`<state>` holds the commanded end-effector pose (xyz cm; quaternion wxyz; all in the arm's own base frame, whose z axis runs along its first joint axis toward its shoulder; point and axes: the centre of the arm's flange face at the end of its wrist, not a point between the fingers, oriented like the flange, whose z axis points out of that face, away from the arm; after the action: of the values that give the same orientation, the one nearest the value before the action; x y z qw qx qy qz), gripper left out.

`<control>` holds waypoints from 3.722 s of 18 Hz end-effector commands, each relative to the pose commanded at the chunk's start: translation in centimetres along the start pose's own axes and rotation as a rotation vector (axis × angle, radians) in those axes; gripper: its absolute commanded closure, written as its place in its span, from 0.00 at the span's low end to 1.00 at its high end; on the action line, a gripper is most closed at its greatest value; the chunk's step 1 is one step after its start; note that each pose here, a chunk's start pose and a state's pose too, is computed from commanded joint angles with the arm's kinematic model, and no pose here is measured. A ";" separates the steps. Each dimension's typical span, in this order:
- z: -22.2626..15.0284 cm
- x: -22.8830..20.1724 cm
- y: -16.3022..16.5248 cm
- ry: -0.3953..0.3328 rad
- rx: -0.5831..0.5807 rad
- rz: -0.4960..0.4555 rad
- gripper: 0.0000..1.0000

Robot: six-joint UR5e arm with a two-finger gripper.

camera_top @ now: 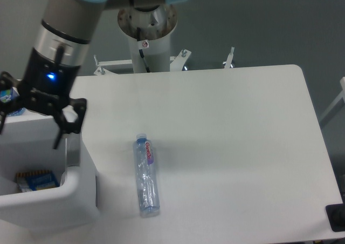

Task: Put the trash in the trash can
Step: 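Move the open gripper over the water bottle and lower it, then close the gripper on the bottle's cap end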

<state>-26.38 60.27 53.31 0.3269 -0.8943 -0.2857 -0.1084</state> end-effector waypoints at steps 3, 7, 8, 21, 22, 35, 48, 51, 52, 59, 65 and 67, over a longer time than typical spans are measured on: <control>0.2 -4.0 -2.2 -0.050 0.027 -0.034 0.00; -0.5 -8.3 -3.2 -0.163 0.042 -0.035 0.00; -0.6 -8.9 -3.3 -0.185 0.038 -0.009 0.00; 5.9 -13.7 -0.7 -0.374 -0.094 0.005 0.00; 7.4 -13.9 0.2 -0.370 -0.124 0.013 0.00; 19.8 -15.7 6.9 -0.315 -0.367 0.124 0.00; 26.5 -15.2 10.1 -0.294 -0.463 0.134 0.00; 27.4 -15.1 11.2 -0.342 -0.495 0.162 0.00; 27.5 -15.0 11.2 -0.344 -0.495 0.168 0.00; 29.2 -15.8 12.0 -0.351 -0.519 0.158 0.00; 30.1 -16.4 12.0 -0.384 -0.530 0.161 0.00; 30.2 -16.5 12.1 -0.389 -0.533 0.160 0.07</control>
<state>-32.57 64.99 17.66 0.0285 -0.9718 -0.2334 0.0191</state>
